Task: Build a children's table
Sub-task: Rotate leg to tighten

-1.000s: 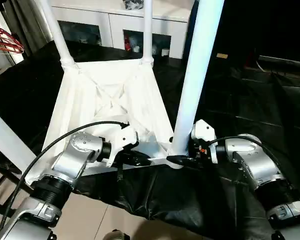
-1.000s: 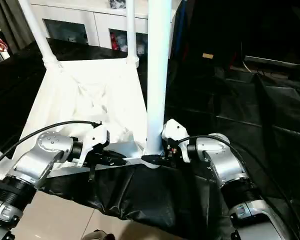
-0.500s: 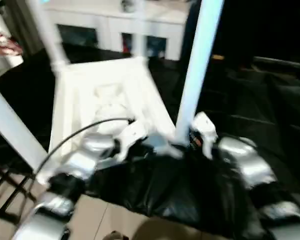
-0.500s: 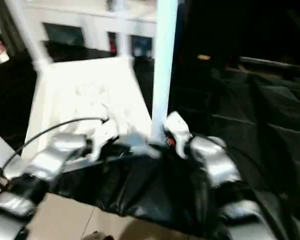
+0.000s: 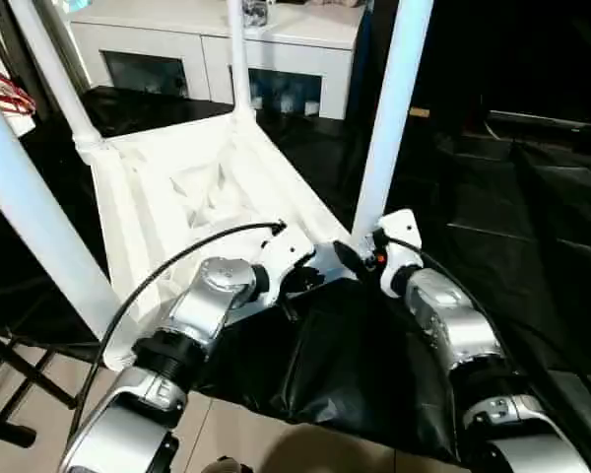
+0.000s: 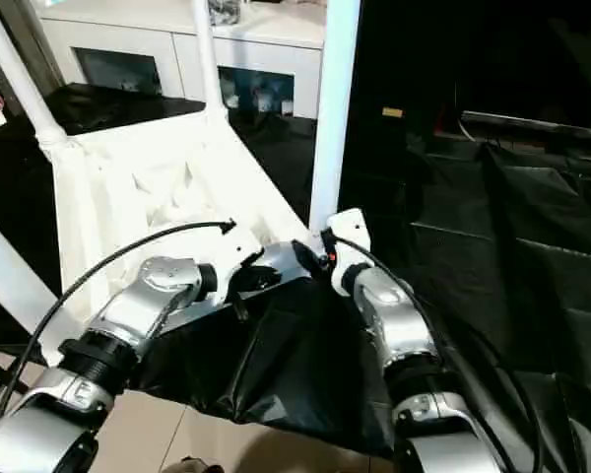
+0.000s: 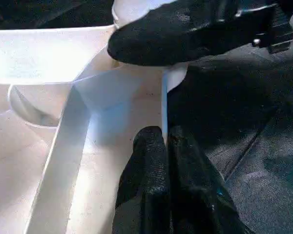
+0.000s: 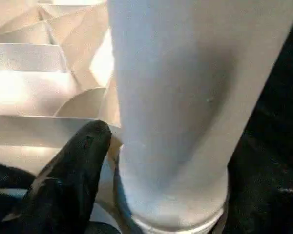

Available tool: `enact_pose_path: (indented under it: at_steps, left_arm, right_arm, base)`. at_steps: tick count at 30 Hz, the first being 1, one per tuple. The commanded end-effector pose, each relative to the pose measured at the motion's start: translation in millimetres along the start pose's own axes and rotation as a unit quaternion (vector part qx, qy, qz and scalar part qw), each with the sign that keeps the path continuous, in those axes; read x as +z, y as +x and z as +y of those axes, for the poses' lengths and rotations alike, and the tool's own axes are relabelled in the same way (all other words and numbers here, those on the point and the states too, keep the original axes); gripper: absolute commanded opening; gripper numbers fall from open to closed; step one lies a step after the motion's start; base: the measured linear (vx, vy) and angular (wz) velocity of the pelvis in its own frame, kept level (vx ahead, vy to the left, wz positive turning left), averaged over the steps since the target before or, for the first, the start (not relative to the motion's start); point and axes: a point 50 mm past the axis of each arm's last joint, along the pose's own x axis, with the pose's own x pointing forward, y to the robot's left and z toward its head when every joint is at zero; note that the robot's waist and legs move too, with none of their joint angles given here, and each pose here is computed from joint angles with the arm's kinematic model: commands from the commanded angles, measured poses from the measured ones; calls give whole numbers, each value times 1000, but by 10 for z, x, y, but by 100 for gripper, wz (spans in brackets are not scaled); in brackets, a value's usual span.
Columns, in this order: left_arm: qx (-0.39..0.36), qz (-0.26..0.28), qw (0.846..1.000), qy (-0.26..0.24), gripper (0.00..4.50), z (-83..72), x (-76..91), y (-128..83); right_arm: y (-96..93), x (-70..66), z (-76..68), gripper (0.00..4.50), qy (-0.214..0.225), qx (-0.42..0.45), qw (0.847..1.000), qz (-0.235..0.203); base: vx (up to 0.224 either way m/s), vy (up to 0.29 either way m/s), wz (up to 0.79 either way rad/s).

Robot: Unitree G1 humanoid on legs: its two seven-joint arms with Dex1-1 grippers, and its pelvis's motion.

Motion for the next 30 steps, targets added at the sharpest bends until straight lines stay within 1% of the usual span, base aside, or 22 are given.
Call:
enact_pose_path:
  at_steps: [1, 2, 3, 5, 6, 9, 12, 14, 15, 18, 19, 20, 23, 24, 25, 27, 28, 30]
  left_arm:
    - [-49, -66, 996, 37, 0, -126, 231, 31]
    - [-53, -66, 996, 38, 0, -127, 225, 19]
    - [-69, -64, 995, 41, 0, -120, 191, -44]
    - [-89, -62, 993, 46, 0, -116, 157, -111]
    - [-101, -57, 992, 48, 0, -102, 126, -166]
    - [-111, -54, 991, 53, 0, -92, 105, -204]
    - [-137, -51, 987, 61, 0, -91, 71, -287]
    - [-158, -50, 984, 66, 0, -88, 53, -362]
    - [-167, -47, 983, 64, 0, -84, 39, -395]
    - [-179, -41, 981, 66, 0, -75, 14, -440]
    - [-182, -37, 980, 65, 0, -63, -1, -465]
    - [-184, -35, 980, 65, 0, -59, -8, -477]
    - [-190, -34, 979, 64, 0, -56, -16, -498]
    - [-193, -34, 979, 63, 0, -58, -22, -509]
    - [-196, -33, 978, 63, 0, -60, -27, -519]
    - [-198, -33, 978, 62, 0, -62, -32, -527]
    - [-201, -31, 977, 62, 0, -66, -42, -536]
    - [-202, -31, 977, 62, 0, -68, -45, -537]
  right_arm:
    - [73, 89, 274, 402, -31, 105, 994, -16]
    - [63, 92, 266, 402, -35, 111, 993, -15]
    - [-6, 103, 228, 402, -58, 149, 987, -12]
    - [-86, 111, 183, 402, -78, 185, 980, -6]
    - [-152, 122, 142, 402, -91, 213, 973, -1]
    - [-192, 133, 113, 402, -96, 228, 969, 2]
    - [-265, 155, 62, 402, -102, 257, 961, 7]
    - [-321, 162, 30, 402, -108, 282, 953, 17]
    - [-350, 150, 21, 402, -115, 297, 948, 27]
    - [-397, 114, 9, 402, -129, 318, 938, 50]
    - [-421, 97, 7, 378, -134, 328, 933, 59]
    - [-423, 97, 7, 378, -134, 329, 933, 59]
    - [-424, 104, 7, 345, -134, 330, 933, 58]
    - [-425, 106, 10, 345, -134, 333, 932, 59]
    - [-424, 108, 15, 333, -135, 335, 931, 59]
    - [-422, 109, 20, 323, -136, 337, 930, 60]
    - [-419, 112, 23, 302, -140, 338, 929, 61]
    - [-417, 114, 24, 285, -140, 339, 928, 61]
  base:
    - [0, 0, 0]
    - [0, 0, 0]
    - [0, 0, 0]
    - [0, 0, 0]
    - [0, 0, 0]
    - [0, 0, 0]
    - [0, 0, 0]
    - [0, 0, 0]
    - [0, 0, 0]
    - [0, 0, 0]
    - [0, 0, 0]
    - [0, 0, 0]
    - [0, 0, 0]
    - [0, 0, 0]
    - [0, 0, 0]
    - [0, 0, 0]
    - [0, 0, 0]
    - [0, 0, 0]
